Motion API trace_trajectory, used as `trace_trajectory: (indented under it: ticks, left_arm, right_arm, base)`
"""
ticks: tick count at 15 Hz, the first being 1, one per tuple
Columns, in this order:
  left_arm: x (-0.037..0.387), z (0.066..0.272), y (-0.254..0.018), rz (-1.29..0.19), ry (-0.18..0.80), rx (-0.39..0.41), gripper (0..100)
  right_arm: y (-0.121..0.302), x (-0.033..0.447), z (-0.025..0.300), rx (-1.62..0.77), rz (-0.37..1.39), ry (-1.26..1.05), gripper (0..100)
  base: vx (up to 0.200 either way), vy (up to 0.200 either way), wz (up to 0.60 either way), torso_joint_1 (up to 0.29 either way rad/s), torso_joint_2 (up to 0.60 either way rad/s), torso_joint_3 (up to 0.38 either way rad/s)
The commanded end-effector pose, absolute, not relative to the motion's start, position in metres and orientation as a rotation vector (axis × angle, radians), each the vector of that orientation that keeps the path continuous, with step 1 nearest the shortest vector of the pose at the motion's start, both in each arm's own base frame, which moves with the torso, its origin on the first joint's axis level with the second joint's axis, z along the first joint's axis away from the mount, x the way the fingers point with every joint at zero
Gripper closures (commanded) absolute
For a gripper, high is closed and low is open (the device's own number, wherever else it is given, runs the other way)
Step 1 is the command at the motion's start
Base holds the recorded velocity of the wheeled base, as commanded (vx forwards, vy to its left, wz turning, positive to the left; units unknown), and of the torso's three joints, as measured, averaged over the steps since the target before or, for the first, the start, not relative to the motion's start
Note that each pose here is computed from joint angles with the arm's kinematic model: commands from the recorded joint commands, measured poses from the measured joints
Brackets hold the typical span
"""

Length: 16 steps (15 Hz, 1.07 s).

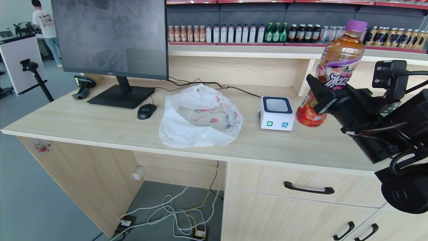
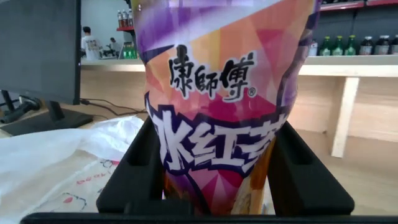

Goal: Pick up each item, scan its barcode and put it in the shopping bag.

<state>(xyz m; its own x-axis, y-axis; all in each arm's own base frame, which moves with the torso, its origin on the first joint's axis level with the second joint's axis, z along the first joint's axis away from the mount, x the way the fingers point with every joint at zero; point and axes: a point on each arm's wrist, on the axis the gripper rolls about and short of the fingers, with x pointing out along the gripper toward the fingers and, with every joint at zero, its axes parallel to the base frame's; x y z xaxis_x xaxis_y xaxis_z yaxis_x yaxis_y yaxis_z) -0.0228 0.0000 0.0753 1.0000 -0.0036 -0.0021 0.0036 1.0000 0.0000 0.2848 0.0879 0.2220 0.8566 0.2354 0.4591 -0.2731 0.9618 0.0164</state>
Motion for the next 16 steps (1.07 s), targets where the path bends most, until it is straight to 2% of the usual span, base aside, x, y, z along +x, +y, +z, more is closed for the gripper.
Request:
trace_trajectory:
  ticks: [1, 2, 6, 9, 14, 16]
  left_arm:
    - [-0.023, 0.075, 0.0, -0.003, 0.002, 0.0, 0]
    - [-0.023, 0.075, 0.0, -0.003, 0.002, 0.0, 0]
    - [-0.023, 0.075, 0.0, -0.003, 0.0, 0.0, 0]
    - [-0.023, 0.075, 0.0, -0.003, 0.0, -0.002, 0]
    - [-0.023, 0.075, 0.0, -0.003, 0.0, 0.0, 0]
    - [-0.023, 0.075, 0.0, -0.003, 0.0, 0.0, 0]
  right_arm:
    - [0.087, 0.284, 0.225, 0.085, 0.265, -0.488, 100]
    - [0.087, 0.284, 0.227, 0.086, 0.27, -0.496, 100]
    - [0.085, 0.293, 0.23, 0.041, 0.314, -0.52, 100]
    - [0.066, 0.3, 0.227, -0.099, 0.389, -0.536, 100]
    - [0.034, 0.315, 0.214, -0.227, 0.31, -0.502, 100]
    - [0.017, 0.323, 0.212, -0.349, 0.365, -0.523, 100]
  base:
    - [0.0, 0.0, 0.6, 0.007, 0.0, 0.002]
    - [0.0, 0.0, 0.6, -0.007, 0.0, 0.002]
    - [0.0, 0.0, 0.0, 0.0, 0.0, 0.0]
    - [0.0, 0.0, 0.0, 0.0, 0.0, 0.0]
    - [0.0, 0.0, 0.0, 0.0, 0.0, 0.0]
    - [0.0, 0.0, 0.0, 0.0, 0.0, 0.0]
